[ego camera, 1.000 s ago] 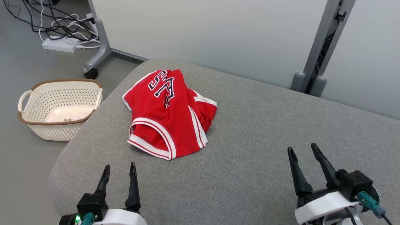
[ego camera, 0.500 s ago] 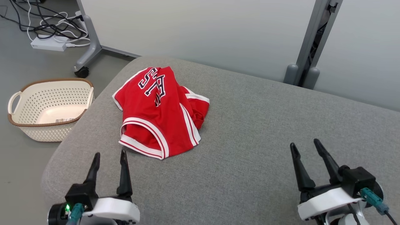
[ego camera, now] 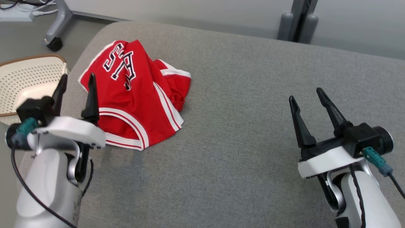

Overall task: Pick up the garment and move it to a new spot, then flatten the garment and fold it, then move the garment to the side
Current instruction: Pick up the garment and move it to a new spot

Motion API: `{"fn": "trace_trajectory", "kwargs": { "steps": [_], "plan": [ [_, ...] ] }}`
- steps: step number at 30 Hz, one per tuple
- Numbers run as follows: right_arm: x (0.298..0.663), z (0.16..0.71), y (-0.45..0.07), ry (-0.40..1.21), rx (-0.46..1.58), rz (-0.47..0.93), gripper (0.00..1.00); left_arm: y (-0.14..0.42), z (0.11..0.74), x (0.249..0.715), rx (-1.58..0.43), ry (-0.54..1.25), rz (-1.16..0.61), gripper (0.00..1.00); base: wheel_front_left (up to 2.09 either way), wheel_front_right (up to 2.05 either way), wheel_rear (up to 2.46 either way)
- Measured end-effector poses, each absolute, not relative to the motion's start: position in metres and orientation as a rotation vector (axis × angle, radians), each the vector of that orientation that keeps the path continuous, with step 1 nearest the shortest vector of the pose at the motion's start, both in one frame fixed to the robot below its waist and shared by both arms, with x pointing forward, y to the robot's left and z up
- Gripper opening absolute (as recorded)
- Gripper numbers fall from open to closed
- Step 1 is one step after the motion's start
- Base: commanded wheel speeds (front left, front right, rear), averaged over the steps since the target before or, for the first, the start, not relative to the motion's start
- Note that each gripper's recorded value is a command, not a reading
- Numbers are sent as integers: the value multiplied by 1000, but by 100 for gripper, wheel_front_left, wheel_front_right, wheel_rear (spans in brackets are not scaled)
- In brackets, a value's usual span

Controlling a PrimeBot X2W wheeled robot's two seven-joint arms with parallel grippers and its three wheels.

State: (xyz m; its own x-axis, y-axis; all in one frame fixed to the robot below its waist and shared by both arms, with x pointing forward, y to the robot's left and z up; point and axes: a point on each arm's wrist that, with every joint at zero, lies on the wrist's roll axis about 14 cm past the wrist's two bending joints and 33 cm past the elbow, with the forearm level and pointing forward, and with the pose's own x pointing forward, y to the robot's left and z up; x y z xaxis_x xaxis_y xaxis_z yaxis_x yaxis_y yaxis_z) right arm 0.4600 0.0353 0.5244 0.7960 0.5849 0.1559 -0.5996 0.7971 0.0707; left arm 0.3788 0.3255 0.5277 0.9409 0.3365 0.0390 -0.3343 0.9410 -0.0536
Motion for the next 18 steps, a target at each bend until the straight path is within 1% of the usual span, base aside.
{"fn": "trace_trajectory", "kwargs": {
  "steps": [2,8,11,15,16,18],
  "plan": [
    [469,522,31,-129,115,628,100,330,529,402,-53,-6,320,100,0,0,0],
    [488,505,19,-102,115,603,100,336,507,461,-38,205,249,100,0,0,0],
    [493,495,13,-84,116,590,100,339,500,484,18,275,221,100,0,0,0],
    [498,481,1,-57,114,560,100,334,473,504,40,400,187,100,0,0,0],
    [500,474,-5,-42,112,543,100,330,460,512,39,462,170,100,0,0,0],
    [501,470,-8,-35,112,537,100,329,454,515,32,489,168,100,0,0,0]
  ]
}}
